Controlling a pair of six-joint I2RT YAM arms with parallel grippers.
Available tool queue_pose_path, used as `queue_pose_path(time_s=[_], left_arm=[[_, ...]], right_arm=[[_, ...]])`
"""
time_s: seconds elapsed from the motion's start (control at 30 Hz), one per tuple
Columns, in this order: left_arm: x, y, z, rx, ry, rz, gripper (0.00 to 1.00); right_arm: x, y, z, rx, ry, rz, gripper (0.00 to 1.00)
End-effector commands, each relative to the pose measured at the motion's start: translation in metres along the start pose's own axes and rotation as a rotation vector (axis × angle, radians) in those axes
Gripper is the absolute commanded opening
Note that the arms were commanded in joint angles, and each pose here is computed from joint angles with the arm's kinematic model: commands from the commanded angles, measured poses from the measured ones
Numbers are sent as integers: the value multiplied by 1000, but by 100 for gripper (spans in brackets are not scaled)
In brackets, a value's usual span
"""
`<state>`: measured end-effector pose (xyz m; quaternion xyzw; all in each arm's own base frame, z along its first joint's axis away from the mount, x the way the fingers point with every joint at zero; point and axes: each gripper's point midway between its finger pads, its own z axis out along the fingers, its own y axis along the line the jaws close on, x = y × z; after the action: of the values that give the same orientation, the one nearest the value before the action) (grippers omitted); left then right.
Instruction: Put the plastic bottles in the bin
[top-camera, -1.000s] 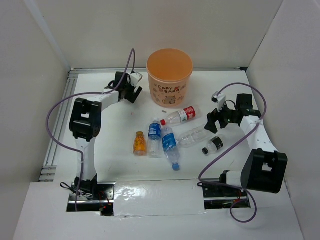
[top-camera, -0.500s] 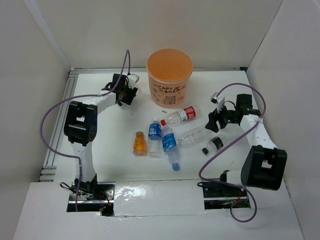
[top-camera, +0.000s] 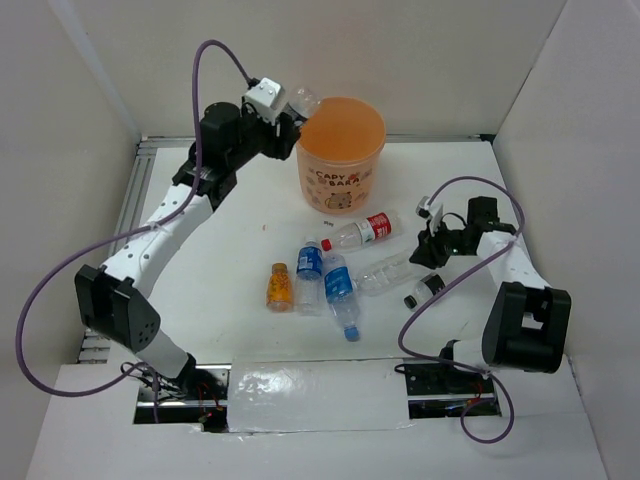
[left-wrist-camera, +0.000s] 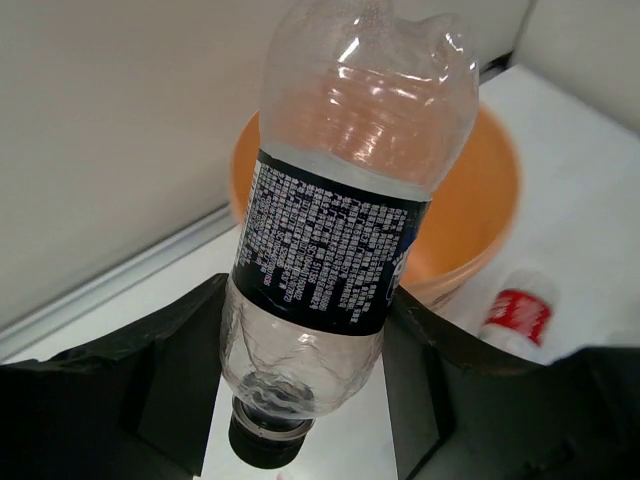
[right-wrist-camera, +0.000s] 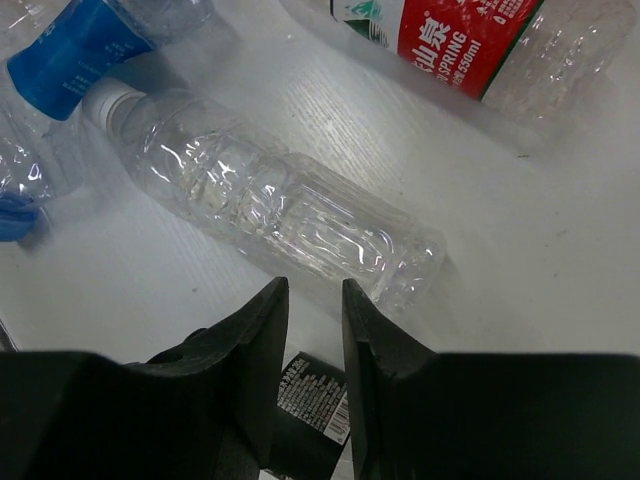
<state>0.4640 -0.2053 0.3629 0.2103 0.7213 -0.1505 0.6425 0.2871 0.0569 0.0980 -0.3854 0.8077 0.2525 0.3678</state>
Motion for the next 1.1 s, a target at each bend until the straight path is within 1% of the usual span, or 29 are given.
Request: queue_pose_path(time_s=[0.0, 0.03, 0.07, 0.1, 0.13, 0.2, 0.27, 0.3, 0.33, 0.37, 0.4, 0.43, 0.47, 0.5, 0.53, 0.57, 0.67, 0.7, 0.8, 0.83, 0.87, 0.93, 0.97, 1.0, 1.03, 1.07], left_arm=[[-39, -31, 19, 119, -169, -76, 33], [-45, -36, 24, 130, -196, -93, 34], [-39, -44, 39, 148, -195, -140, 36], [-51, -44, 44, 151, -234, -155, 36], [-61, -48, 50, 152, -276, -165, 36], [-62, -46, 73, 115, -297, -205, 40], [-63, -49, 87, 106, -309, -221, 40], [-77, -48, 90, 111, -339, -234, 42], [-64, -54, 105, 120, -317, -246, 43], [-64, -54, 110, 120, -315, -246, 45], [-72, -54, 113, 120, -321, -246, 54], [-63, -60, 123, 127, -284, -250, 63], [-53, -60, 129, 125, -267, -251, 70], [-45, -58, 133, 112, -234, -243, 77], [-42, -63, 133, 110, -223, -245, 100], [-38, -61, 134, 100, -214, -247, 100], [-40, -61, 122, 101, -231, -246, 100], [-56, -61, 109, 103, -257, -244, 100], [-78, -58, 86, 95, -286, -244, 100], [-92, -64, 64, 104, -300, -219, 100], [-95, -61, 53, 90, -295, -209, 100], [-91, -69, 26, 80, -257, -180, 100], [-85, -64, -4, 55, -241, -183, 100], [-75, -68, -19, 48, -218, -185, 100], [-61, -67, -34, 21, -184, -188, 100], [-12, -65, -41, -5, -87, -186, 100]], right_arm=[[1, 15, 1, -44, -17, 1, 36], [-2, 15, -1, -37, -23, -10, 36], [-4, 16, -3, -30, -28, -20, 38], [-3, 18, -3, -31, -28, -19, 38], [-3, 18, -3, -31, -28, -19, 41], [-6, 19, -6, -17, -39, -40, 43], [0, 22, -6, -13, -28, -36, 47], [-2, 22, -7, -8, -32, -44, 48], [1, 20, -6, 0, -25, -46, 48], [-1, 21, -8, 5, -29, -53, 50], [2, 19, -7, 11, -21, -71, 57], [4, 18, -7, 12, -10, -106, 70], [4, 18, -7, 12, -10, -106, 70], [8, 20, -8, -5, 2, -162, 81], [10, 22, -8, -16, 9, -198, 83], [16, 28, -7, -60, 21, -282, 84], [24, 40, -9, -135, 24, -403, 85], [26, 40, -7, -154, 23, -488, 85], [29, 40, -3, -216, 12, -586, 87], [24, 34, -2, -213, 10, -603, 87], [21, 34, 1, -225, 1, -607, 87], [12, 22, 6, -222, -5, -639, 88], [7, 23, 11, -235, -9, -663, 88], [5, 23, 14, -239, -4, -687, 88], [1, 18, 20, -235, 1, -721, 89], [0, 20, 27, -256, 25, -759, 89]])
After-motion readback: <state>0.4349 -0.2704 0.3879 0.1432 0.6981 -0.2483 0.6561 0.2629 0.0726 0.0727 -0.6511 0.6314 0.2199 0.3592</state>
